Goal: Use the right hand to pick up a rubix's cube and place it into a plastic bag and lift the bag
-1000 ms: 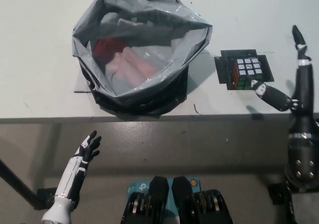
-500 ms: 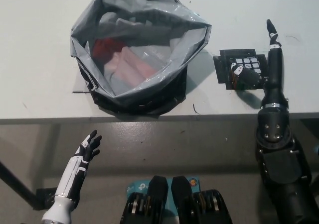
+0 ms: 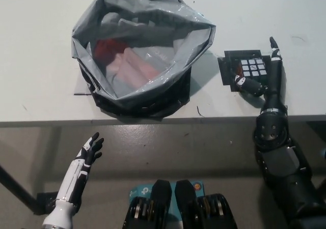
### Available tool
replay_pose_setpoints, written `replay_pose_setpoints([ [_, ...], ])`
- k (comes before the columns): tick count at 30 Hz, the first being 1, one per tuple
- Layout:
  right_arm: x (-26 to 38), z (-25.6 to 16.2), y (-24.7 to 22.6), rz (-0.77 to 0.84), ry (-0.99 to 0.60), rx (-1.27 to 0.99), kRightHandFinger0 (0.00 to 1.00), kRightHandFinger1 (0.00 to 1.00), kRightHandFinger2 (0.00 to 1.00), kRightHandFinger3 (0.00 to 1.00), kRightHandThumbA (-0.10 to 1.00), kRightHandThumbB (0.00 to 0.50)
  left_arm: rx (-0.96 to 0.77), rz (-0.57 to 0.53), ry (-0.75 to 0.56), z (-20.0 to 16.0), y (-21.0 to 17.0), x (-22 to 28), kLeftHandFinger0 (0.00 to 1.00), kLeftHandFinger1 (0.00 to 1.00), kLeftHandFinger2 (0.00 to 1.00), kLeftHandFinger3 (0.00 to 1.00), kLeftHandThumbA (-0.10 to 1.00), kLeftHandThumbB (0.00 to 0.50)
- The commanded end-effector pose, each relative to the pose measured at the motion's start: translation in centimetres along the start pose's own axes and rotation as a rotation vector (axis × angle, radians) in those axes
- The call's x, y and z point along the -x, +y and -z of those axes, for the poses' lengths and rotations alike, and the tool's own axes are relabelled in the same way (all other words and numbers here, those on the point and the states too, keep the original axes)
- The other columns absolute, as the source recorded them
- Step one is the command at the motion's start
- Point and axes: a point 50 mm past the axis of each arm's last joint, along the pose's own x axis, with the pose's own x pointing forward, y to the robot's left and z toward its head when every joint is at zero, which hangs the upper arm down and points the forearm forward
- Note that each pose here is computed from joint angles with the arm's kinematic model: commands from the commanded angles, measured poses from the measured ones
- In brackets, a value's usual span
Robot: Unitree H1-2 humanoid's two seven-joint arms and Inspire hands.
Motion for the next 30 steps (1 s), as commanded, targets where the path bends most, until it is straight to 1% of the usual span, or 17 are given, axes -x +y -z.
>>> replay_pose_setpoints([
  [1, -2.1, -2.7, -0.7, 0.065, -0.094, -0.057, 1.0, 1.0, 1.0, 1.0, 0.93, 0.408, -0.02, 0.0, -0.073, -1.3, 0.7, -0.4, 1.0, 1.0, 1.0, 1.0, 1.0, 0.221],
  [2, -2.0, -2.6, -0.6, 0.06, -0.097, -0.061, 1.0, 1.0, 1.0, 1.0, 0.92, 0.397, -0.019, -0.001, -0.073, -1.3, 0.7, -0.4, 1.0, 1.0, 1.0, 1.0, 1.0, 0.221],
  [3, -2.0, -2.4, -0.6, 0.06, -0.09, -0.047, 1.0, 1.0, 1.0, 1.0, 0.93, 0.406, -0.019, 0.001, -0.071, -1.4, 0.7, -0.4, 1.0, 1.0, 1.0, 1.0, 1.0, 0.222],
  [7, -1.8, -2.0, -0.2, 0.054, -0.068, -0.072, 1.0, 1.0, 1.0, 1.0, 0.91, 0.399, -0.016, -0.003, -0.07, -1.4, 0.7, -0.4, 1.0, 1.0, 1.0, 1.0, 1.0, 0.216],
  [13, -1.9, -1.9, 0.2, 0.047, -0.042, -0.081, 1.0, 1.0, 1.0, 1.0, 0.94, 0.411, -0.032, -0.005, -0.08, -1.6, 0.7, -0.7, 1.0, 1.0, 1.0, 1.0, 1.0, 0.218],
  [17, -1.6, -2.0, 0.6, 0.037, -0.027, -0.107, 1.0, 1.0, 1.0, 1.0, 0.94, 0.407, -0.029, -0.005, -0.082, -1.6, 0.8, -0.7, 1.0, 1.0, 1.0, 1.0, 1.0, 0.218],
  [21, -1.6, -2.1, 0.7, 0.03, -0.014, -0.155, 1.0, 1.0, 1.0, 1.0, 0.92, 0.406, -0.025, -0.004, -0.084, -1.6, 0.8, -0.8, 1.0, 1.0, 1.0, 1.0, 1.0, 0.213],
  [23, -1.8, -2.4, 0.8, 0.03, -0.011, -0.193, 1.0, 1.0, 1.0, 1.0, 0.89, 0.396, -0.029, -0.007, -0.086, -1.7, 0.8, -0.9, 1.0, 1.0, 1.0, 1.0, 1.0, 0.226],
  [25, -1.9, -2.8, 0.8, 0.032, -0.009, -0.217, 1.0, 1.0, 1.0, 1.0, 0.88, 0.39, -0.03, -0.008, -0.089, -1.7, 0.9, -1.1, 1.0, 1.0, 1.0, 1.0, 1.0, 0.227],
  [26, -2.0, -3.2, 0.9, 0.033, -0.007, -0.232, 1.0, 1.0, 1.0, 1.0, 0.89, 0.405, -0.029, -0.006, -0.091, -1.7, 0.9, -1.1, 1.0, 1.0, 1.0, 1.0, 1.0, 0.228],
  [27, -2.1, -3.4, 1.0, 0.034, -0.006, -0.247, 1.0, 1.0, 1.0, 1.0, 0.89, 0.407, -0.028, -0.005, -0.09, -1.7, 0.9, -1.2, 1.0, 1.0, 1.0, 1.0, 1.0, 0.231],
  [28, -2.1, -3.5, 1.0, 0.03, -0.006, -0.26, 1.0, 1.0, 1.0, 1.0, 0.9, 0.404, -0.027, -0.007, -0.088, -1.7, 0.9, -1.2, 1.0, 1.0, 1.0, 1.0, 1.0, 0.238],
  [30, -2.1, -3.6, 1.1, 0.022, -0.006, -0.271, 1.0, 1.0, 1.0, 1.0, 0.91, 0.396, -0.03, -0.01, -0.088, -1.7, 0.9, -1.1, 1.0, 1.0, 1.0, 1.0, 1.0, 0.234],
])
